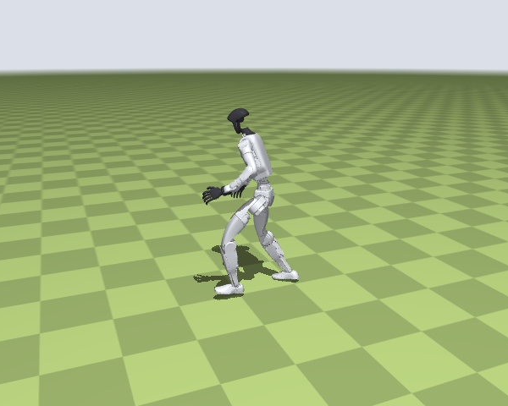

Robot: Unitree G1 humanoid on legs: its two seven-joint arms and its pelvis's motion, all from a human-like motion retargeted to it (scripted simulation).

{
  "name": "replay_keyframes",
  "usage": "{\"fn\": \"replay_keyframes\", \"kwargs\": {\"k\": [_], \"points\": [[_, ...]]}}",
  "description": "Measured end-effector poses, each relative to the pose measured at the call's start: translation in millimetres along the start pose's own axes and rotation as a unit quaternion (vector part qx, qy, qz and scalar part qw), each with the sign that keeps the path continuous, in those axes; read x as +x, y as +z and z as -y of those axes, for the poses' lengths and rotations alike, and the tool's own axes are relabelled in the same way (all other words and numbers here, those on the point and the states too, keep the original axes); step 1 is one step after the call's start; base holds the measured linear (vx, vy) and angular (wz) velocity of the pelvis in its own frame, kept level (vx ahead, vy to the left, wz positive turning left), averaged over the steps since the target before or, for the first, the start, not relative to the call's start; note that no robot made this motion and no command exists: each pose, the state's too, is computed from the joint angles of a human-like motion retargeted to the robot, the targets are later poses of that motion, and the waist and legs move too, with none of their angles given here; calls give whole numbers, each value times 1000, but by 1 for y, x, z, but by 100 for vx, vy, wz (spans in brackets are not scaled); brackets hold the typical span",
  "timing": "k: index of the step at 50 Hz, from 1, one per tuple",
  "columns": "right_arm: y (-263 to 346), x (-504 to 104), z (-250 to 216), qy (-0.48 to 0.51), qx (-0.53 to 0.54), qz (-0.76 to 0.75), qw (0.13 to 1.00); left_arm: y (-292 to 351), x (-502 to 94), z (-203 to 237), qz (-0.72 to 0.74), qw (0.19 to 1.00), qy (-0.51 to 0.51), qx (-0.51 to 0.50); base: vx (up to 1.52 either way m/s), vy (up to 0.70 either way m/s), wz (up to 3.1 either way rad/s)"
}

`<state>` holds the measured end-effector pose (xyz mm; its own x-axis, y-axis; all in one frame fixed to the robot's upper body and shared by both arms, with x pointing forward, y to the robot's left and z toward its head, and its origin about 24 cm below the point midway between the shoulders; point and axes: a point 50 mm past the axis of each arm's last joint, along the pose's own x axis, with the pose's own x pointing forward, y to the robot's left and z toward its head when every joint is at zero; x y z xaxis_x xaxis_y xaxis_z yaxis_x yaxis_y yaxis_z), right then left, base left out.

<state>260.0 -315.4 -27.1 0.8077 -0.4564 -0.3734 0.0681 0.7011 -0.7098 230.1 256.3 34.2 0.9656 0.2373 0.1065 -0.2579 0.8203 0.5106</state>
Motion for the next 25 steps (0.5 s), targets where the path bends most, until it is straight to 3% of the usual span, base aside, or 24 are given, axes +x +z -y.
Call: {"fn": "replay_keyframes", "kwargs": {"k": [4,9,14,18,22,25], "points": [[-38,-32,-40,88,106,-39,990,-41,-55,-70,-100,993,46,34,85,37,-39],[-78,-63,-50,160,34,-63,985,-43,-83,-146,-145,974,41,171,90,61,-3],[-92,-71,-37,120,27,-71,990,-32,-81,-195,-165,957,49,232,75,55,77],[-93,-74,-43,35,102,-104,989,-49,-59,-220,-204,931,169,249,56,33,174],[-124,-105,-78,-31,234,-242,941,-97,-32,-205,-338,882,312,106,43,23,179],[-135,-132,-119,-4,350,-340,873,-117,-20,-145,-387,873,298,9,34,12,153]]}}
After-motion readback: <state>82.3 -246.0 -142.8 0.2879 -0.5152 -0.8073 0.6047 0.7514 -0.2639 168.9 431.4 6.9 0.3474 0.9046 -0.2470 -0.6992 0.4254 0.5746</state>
